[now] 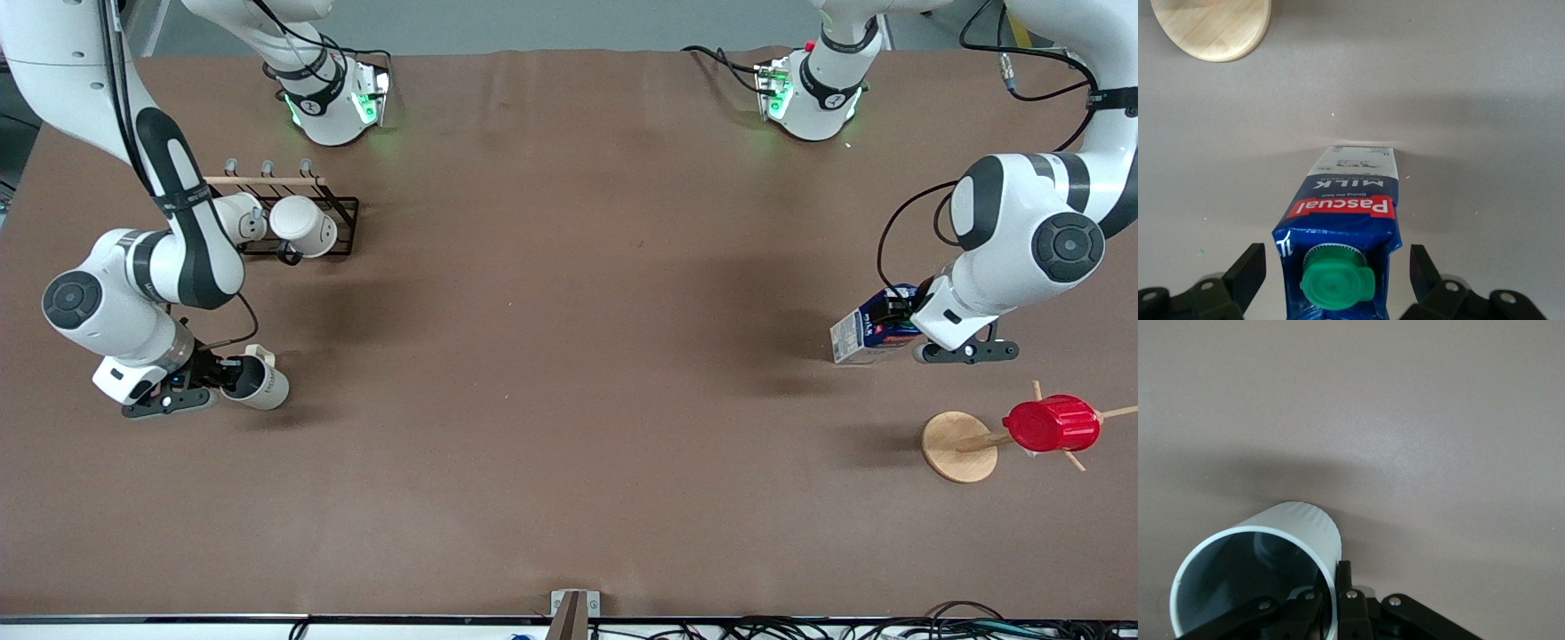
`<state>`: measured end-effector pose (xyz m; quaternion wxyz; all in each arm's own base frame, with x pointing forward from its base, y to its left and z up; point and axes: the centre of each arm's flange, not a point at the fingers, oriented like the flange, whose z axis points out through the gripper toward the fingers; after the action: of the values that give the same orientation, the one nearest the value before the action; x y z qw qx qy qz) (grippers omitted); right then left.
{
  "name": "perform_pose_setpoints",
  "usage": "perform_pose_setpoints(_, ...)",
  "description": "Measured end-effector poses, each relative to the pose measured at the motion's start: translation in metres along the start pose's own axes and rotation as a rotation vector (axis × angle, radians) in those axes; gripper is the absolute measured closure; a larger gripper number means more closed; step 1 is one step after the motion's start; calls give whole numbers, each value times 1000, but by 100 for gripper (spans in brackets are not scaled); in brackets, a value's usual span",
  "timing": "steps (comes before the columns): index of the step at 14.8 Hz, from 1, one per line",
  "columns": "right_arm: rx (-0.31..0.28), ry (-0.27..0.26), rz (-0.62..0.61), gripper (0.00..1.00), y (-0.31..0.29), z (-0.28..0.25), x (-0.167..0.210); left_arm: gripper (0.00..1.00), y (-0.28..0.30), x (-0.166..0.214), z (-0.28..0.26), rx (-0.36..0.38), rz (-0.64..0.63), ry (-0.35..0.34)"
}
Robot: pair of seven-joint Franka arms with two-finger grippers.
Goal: Place cup and milk on table
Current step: 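Lift the grey mug with the right gripper and carry it toward the table center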
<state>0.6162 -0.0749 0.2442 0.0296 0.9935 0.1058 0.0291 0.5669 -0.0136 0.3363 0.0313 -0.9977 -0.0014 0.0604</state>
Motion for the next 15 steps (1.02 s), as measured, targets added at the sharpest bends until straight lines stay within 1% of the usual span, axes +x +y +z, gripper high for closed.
perform_pose_setpoints(2,18,-42,-24,95,-13,-11,9,27,0,0,0,0,0,0)
perform_pose_setpoints(3,27,-56,-47,95,-26,-24,20,37,0,0,0,0,0,0)
perform_pose_setpoints(4,37,-65,-65,95,-45,-42,32,45,0,0,0,0,0,1)
perform_pose_setpoints(5,49,-71,-74,95,-71,-61,44,46,0,0,-1,0,0,1)
perform_pose_setpoints(6,63,-72,-75,95,-101,-82,56,49,0,0,-1,0,0,1)
perform_pose_setpoints(7,78,-65,-65,95,-134,-100,65,49,0,0,-1,0,0,1)
perform_pose_setpoints(9,112,-34,-24,95,-202,-129,79,52,0,0,-1,0,0,2)
perform_pose_setpoints(10,131,-27,-1,95,-237,-136,81,52,0,0,-1,0,0,2)
perform_pose_setpoints(13,163,-35,76,95,-336,-139,81,52,0,0,-1,0,0,2)
perform_pose_setpoints(15,153,-41,120,95,-393,-129,82,52,0,0,-2,0,0,3)
